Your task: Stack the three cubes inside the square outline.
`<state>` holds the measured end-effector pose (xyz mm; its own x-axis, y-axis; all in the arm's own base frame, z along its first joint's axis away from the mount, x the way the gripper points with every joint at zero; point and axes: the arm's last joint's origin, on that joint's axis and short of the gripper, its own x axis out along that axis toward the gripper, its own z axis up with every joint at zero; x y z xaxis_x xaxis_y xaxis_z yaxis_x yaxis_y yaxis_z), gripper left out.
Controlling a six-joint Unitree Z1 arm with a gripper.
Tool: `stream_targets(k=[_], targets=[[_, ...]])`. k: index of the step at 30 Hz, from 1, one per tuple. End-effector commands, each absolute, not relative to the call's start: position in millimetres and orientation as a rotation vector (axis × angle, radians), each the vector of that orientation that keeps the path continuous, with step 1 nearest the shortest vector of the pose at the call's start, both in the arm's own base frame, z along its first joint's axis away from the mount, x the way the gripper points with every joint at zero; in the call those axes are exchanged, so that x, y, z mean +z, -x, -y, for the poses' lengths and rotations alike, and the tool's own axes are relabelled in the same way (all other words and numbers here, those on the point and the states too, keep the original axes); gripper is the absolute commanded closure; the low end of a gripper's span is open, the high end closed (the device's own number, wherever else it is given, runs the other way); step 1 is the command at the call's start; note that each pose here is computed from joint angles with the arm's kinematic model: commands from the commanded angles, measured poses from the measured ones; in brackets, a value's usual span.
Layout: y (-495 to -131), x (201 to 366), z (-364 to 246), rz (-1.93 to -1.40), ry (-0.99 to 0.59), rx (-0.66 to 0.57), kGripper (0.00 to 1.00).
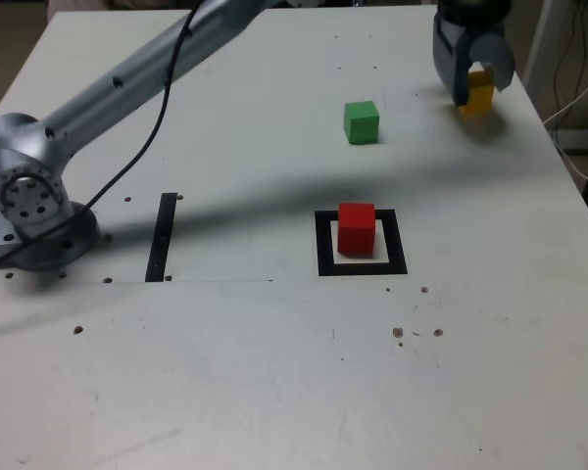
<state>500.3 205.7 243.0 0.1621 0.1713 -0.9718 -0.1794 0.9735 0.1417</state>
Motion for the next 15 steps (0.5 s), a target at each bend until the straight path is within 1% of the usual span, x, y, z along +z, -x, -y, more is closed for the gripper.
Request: stream_targets(k=[1,11,15], targets=[[-496,263.4,-198,-1.359,-0.009,0.242,0.72],[-478,301.2,-165,-1.39,-0.035,0.175,0.72],[-464,319.5,-150,-1.416,-0.041,0.154,0.72]])
